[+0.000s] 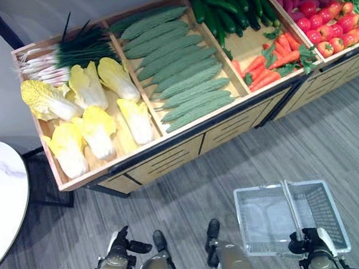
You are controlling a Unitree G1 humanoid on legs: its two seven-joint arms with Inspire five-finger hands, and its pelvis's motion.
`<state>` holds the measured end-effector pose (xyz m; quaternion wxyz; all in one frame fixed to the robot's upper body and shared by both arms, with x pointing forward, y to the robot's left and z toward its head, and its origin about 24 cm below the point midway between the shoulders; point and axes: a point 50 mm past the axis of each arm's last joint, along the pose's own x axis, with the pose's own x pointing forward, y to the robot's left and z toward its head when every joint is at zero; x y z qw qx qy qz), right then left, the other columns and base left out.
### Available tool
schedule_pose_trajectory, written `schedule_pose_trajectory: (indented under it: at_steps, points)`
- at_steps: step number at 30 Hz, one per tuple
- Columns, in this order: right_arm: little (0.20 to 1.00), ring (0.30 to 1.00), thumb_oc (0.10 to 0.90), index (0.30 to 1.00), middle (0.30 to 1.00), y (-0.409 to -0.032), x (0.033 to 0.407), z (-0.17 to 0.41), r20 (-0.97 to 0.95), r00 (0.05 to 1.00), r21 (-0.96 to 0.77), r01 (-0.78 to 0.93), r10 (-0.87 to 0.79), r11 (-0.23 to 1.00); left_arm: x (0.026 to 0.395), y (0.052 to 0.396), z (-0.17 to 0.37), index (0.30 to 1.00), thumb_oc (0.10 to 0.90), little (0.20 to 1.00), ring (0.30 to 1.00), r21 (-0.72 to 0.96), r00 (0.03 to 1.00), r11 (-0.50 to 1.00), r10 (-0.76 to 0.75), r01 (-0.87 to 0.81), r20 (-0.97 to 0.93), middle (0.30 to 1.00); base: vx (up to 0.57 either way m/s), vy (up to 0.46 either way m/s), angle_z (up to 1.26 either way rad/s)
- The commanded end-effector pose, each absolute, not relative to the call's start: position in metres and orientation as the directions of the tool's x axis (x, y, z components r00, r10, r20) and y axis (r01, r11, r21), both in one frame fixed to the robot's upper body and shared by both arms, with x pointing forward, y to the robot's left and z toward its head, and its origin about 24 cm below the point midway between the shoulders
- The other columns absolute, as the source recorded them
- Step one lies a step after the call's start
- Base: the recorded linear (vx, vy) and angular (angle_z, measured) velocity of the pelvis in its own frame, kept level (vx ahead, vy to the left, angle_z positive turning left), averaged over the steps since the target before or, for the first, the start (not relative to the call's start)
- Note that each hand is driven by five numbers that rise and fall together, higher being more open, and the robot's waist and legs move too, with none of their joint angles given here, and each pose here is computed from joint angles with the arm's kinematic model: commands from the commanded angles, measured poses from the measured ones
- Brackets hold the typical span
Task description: Get the vegetables into the basket
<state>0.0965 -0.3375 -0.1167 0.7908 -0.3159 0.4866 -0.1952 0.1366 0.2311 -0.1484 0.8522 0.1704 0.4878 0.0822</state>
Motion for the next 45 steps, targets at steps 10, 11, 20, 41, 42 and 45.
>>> schedule_pose_trajectory:
  at_steps: [10, 11, 20, 41, 42, 45]
  points:
    - [0.300, 0.300, 0.400, 0.300, 0.300, -0.331, 0.119, -0.113, -0.610, 0.517, -0.698, 0.008, -0.600, 0.716, 0.134, 0.270, -0.137, 1.000, 0.900, 1.000, 1.000, 0.455, 0.519, 0.891, 0.391, -0.004, -0.760, 1.000, 0.04, 0.092, 0.06]
    - [0.300, 0.300, 0.400, 0.300, 0.300, -0.330, 0.120, -0.113, -0.610, 0.518, -0.697, 0.008, -0.599, 0.717, 0.137, 0.270, -0.136, 1.000, 0.900, 1.000, 1.000, 0.458, 0.527, 0.889, 0.391, -0.005, -0.754, 1.000, 0.06, -0.064, 0.29]
    - [0.300, 0.300, 0.400, 0.300, 0.300, -0.340, 0.075, -0.122, -0.674, 0.365, -0.689, 0.002, -0.642, 0.725, 0.122, 0.293, -0.134, 1.000, 0.900, 1.000, 1.000, 0.508, 0.445, 0.855, 0.495, -0.099, -0.746, 1.000, 0.07, -0.176, 0.31]
    - [0.300, 0.300, 0.400, 0.300, 0.300, -0.319, 0.058, -0.135, -0.714, 0.390, -0.680, -0.190, -0.581, 0.708, 0.170, 0.405, 0.013, 1.000, 0.900, 1.000, 1.000, 0.264, 0.171, 0.151, 0.984, -0.953, 0.057, 1.000, 0.03, -0.011, 0.08]
    - [0.300, 0.300, 0.400, 0.300, 0.300, -0.317, 0.057, -0.135, -0.717, 0.386, -0.677, -0.187, -0.581, 0.711, 0.180, 0.402, 0.031, 1.000, 0.900, 1.000, 1.000, 0.241, 0.209, 0.170, 0.967, -0.956, 0.145, 1.000, -0.02, -0.011, 0.07]
    - [0.300, 0.300, 0.400, 0.300, 0.300, -0.317, 0.050, -0.137, -0.725, 0.363, -0.668, -0.164, -0.586, 0.726, 0.190, 0.391, 0.062, 1.000, 0.900, 1.000, 1.000, 0.228, 0.234, 0.166, 0.919, -0.959, 0.316, 1.000, -0.01, -0.014, 0.14]
